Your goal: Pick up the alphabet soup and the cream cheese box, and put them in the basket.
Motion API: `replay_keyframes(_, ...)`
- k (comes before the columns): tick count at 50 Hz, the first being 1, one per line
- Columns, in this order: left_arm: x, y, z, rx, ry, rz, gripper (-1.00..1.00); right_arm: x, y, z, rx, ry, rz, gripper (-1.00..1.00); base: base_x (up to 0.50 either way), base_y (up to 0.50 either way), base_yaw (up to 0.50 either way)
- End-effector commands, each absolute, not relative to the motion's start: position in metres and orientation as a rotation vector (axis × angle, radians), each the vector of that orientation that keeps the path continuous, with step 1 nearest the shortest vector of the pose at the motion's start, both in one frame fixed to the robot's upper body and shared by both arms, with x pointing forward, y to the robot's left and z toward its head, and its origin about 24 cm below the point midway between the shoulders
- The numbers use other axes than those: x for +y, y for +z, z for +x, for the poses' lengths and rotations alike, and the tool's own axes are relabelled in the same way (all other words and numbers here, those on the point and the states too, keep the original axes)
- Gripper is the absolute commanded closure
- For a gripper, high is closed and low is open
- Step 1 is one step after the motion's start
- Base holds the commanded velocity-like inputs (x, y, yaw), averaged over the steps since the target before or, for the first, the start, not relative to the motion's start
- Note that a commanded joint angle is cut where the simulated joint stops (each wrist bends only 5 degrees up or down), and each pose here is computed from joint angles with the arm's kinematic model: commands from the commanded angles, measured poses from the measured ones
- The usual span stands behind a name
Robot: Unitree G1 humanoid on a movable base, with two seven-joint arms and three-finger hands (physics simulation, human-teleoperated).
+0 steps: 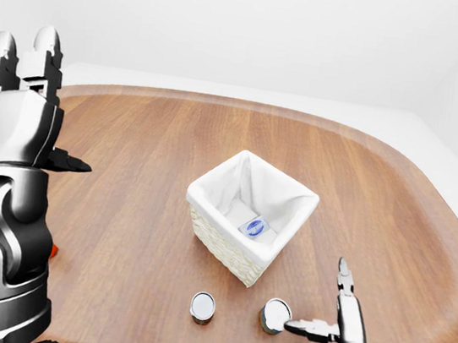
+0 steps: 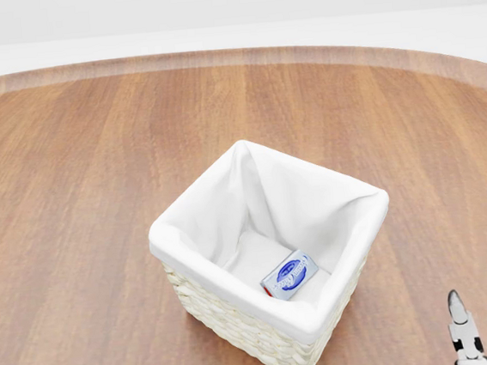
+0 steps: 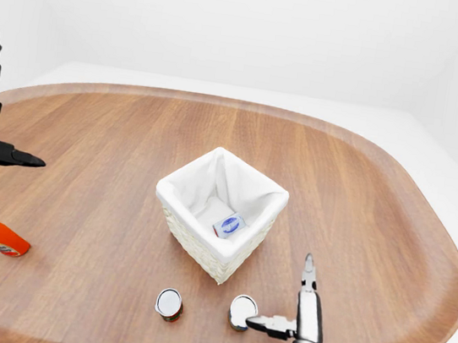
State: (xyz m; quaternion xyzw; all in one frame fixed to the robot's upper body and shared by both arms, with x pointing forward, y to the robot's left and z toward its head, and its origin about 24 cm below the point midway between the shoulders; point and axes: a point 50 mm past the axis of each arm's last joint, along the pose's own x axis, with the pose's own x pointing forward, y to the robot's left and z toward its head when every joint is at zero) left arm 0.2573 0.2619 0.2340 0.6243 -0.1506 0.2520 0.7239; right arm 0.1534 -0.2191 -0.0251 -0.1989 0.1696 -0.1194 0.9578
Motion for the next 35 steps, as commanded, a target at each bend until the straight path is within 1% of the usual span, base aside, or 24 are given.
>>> replay_keyframes(1,0.260,0.234,0.255,-0.348,0.562,1.372,-1.00,-0.207,-0.022,0.160,0.318,-0.195,-0.484,-1.00,0.00,0.00,0.00)
replay_keyframes(12,0.260,0.235,0.254,-0.352,0.564,1.372,-1.00,-0.200,-0.026,0.159,0.319,-0.163,-0.587,-1.00,0.00,0.00,0.00)
replay_keyframes(24,0.260,0.235,0.256,-0.353,0.564,1.365,-1.00,-0.196,-0.031,0.152,0.346,-0.106,-0.628,-1.00,0.00,0.00,0.00)
replay_keyframes(35,0.259,0.236,0.255,-0.354,0.561,1.375,-1.00,-0.190,-0.032,0.154,0.341,-0.071,-0.622,-1.00,0.00,0.00,0.00)
